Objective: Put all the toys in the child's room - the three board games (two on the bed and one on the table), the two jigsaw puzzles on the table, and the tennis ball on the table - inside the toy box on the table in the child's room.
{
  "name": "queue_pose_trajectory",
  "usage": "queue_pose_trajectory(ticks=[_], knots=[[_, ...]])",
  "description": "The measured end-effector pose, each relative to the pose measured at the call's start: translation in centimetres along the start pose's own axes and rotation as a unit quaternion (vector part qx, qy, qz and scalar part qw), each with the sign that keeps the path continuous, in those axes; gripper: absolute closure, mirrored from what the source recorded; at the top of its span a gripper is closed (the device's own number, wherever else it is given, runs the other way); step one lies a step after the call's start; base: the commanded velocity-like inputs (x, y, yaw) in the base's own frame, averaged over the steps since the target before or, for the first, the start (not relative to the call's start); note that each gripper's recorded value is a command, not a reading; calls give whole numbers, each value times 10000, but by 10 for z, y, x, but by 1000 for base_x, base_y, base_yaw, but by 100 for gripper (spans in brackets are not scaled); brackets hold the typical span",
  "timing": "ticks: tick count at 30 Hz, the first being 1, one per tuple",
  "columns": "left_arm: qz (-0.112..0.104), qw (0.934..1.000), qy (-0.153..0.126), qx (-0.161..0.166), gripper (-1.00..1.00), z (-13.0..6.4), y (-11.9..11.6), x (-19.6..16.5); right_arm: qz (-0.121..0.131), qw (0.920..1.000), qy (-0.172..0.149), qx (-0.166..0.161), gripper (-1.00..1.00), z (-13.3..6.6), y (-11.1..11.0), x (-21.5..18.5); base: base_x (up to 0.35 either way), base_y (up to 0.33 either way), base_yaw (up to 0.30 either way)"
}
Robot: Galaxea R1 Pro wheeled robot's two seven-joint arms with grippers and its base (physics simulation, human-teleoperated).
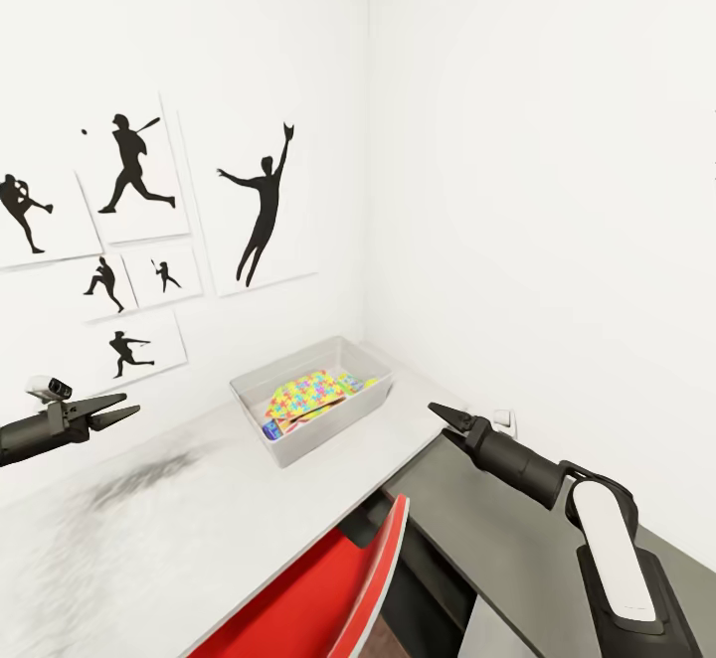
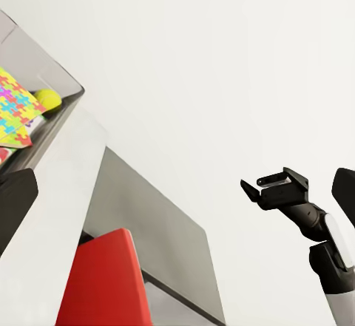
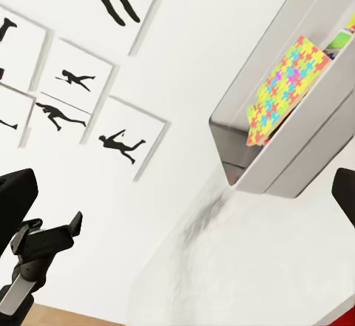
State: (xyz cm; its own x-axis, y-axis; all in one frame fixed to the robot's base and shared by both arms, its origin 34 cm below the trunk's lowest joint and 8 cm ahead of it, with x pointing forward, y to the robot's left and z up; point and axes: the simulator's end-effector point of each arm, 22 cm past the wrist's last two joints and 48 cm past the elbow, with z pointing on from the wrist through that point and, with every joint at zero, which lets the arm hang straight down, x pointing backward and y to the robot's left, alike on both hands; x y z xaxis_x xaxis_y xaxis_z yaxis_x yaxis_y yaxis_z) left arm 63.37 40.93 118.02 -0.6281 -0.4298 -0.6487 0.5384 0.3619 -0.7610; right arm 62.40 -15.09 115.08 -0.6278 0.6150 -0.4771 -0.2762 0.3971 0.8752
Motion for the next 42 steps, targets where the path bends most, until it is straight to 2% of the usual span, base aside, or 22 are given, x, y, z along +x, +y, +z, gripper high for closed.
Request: queue_pose_trajectory(ticks=[13, 24, 42], knots=[[17, 10000, -7, 2, -100, -1, -2, -1, -8, 10000, -16, -4, -100, -1, 1, -1, -16, 0, 0], [19, 10000, -7, -3, -100, -1, -1, -1, -6, 10000, -17, 3, -100, -1, 0, -2, -172, 42, -9], [-35, 10000, 5, -41, -100, -1, 6, 1, 51, 10000, 11, 52, -100, 1, -8, 1, -204, 14, -206]])
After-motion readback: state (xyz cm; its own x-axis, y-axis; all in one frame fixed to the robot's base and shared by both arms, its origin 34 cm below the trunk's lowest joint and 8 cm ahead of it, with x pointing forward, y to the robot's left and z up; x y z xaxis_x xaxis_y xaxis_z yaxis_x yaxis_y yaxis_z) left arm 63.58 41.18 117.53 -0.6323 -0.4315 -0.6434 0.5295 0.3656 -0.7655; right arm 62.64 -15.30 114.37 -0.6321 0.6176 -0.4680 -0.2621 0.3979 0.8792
